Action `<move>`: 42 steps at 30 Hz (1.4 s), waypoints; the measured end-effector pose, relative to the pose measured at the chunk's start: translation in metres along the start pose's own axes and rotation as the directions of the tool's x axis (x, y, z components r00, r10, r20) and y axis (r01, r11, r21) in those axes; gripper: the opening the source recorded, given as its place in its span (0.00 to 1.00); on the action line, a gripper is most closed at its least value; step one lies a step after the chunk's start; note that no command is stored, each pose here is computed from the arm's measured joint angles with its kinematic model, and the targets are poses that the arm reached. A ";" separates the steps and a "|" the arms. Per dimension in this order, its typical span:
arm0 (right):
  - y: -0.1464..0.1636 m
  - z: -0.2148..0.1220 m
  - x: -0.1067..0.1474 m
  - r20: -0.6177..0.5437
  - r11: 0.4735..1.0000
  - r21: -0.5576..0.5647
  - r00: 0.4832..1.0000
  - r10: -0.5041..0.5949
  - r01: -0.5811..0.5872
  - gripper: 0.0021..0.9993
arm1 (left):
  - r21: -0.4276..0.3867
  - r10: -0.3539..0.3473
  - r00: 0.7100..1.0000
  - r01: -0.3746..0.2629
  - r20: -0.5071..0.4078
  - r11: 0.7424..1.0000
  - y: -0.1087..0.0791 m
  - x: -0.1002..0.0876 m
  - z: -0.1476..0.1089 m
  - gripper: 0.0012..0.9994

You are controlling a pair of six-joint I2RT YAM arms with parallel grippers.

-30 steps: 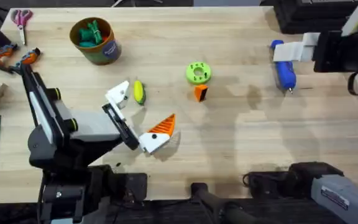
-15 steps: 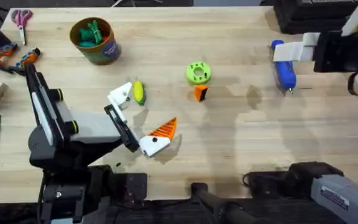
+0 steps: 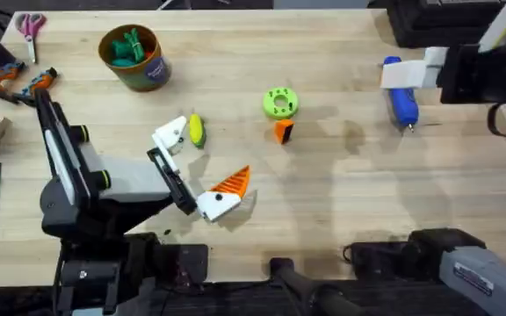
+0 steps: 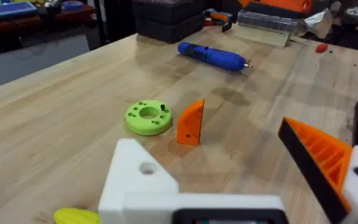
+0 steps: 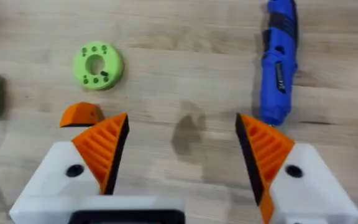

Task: Pick up the gripper from the table and insert it into the empty holder that is missing its gripper. Then pick up a screw, insert it into the mounting hole, and use the screwdriver to tighten it. Finally, clean up the table by picking up the vegetable and placing it into the bucket.

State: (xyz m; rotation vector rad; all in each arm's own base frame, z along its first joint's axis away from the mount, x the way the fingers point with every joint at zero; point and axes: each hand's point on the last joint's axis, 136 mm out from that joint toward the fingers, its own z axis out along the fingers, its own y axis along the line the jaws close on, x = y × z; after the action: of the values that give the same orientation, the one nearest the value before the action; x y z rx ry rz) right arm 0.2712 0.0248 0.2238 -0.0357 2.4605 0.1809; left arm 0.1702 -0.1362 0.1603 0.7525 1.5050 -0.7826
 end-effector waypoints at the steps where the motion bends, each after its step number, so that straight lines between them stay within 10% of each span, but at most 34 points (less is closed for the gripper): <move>1: 0.004 0.000 0.000 0.000 1.000 -0.016 1.000 -0.006 0.006 0.99 | 0.000 0.000 1.000 0.000 0.000 1.000 0.000 0.000 0.000 0.99; 24: 0.167 0.069 0.038 -0.221 0.866 -0.366 0.872 -0.438 0.342 0.99 | 0.000 0.000 1.000 0.000 0.000 1.000 0.000 0.000 0.000 0.99; 42: 0.174 0.122 0.086 -0.406 0.857 -0.358 0.765 -0.500 0.370 0.98 | 0.000 0.000 1.000 0.000 0.000 1.000 0.000 0.000 0.000 0.99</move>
State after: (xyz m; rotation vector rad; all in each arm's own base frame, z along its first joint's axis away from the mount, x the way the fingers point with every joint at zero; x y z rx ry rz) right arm 0.2672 0.2156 0.0974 -0.8724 2.8201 0.3141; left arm 0.1702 -0.1362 0.1603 0.7524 1.5052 -0.7828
